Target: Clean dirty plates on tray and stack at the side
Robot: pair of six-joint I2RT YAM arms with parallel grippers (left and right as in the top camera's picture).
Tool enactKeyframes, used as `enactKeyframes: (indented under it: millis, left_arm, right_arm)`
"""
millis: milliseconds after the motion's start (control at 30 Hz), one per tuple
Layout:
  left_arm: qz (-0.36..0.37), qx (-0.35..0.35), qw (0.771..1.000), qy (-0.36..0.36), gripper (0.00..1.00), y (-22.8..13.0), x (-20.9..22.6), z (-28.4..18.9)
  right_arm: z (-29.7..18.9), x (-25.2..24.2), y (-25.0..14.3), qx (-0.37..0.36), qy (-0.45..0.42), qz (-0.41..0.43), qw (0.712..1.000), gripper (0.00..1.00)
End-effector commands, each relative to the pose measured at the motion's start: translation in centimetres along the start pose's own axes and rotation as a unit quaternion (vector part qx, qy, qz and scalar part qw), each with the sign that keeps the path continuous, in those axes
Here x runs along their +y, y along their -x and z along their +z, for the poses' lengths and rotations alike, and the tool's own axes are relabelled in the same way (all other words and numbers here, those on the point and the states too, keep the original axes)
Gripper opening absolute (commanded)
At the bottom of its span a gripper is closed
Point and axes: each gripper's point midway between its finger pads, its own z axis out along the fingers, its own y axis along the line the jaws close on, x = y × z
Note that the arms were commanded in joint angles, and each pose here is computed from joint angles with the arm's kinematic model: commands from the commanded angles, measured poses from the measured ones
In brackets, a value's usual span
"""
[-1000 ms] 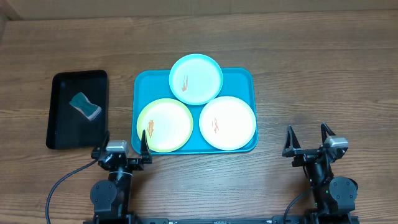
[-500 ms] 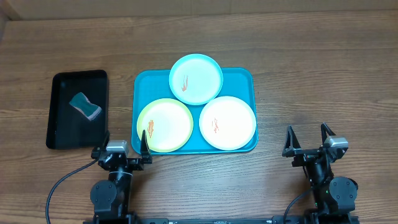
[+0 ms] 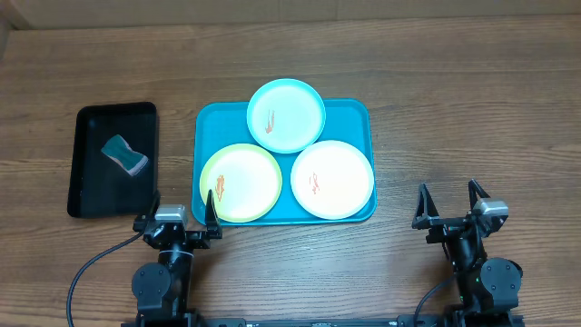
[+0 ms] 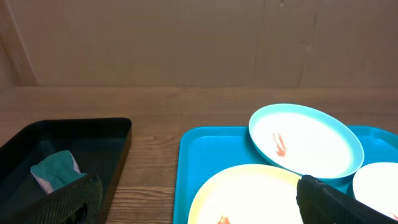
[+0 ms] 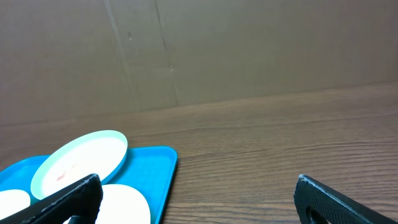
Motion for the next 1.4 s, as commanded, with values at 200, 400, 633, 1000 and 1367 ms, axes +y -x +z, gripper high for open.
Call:
enactKeyframes:
  millis: [200,400,633,1000,1367]
  left_arm:
    - [-0.33,0.062,0.89,-0.309,1.0,2.5,-10.2,-3.5]
    - [-0.562,0.126,0.761,-0.299,1.0,3.9,-10.3,-3.8]
    - [-0.391,-0.131,0.81,-0.417,1.0,14.8,-10.2,-8.8]
    - [-0.178,-0.117,0.938,-0.275,1.0,22.4,-8.9,-8.8]
    - [-0.116,0.304,0.931,-0.165,1.0,17.2,-6.7,1.9]
  right_arm:
    - [0.0,-0.2,-0.1,-0.003,-0.004,-0.002,1.0,1.0]
    - [0.0,-0.2,-0.1,-0.003,-0.004,-0.002,1.0,1.0]
    - [0.0,-0.2,-0.1,-0.003,-0.004,-0.002,1.0,1.0]
    - [0.0,-0.2,-0.1,-0.003,-0.004,-0.002,1.0,1.0]
    - [0.0,-0.2,-0.1,-0.003,-0.004,-0.002,1.0,1.0]
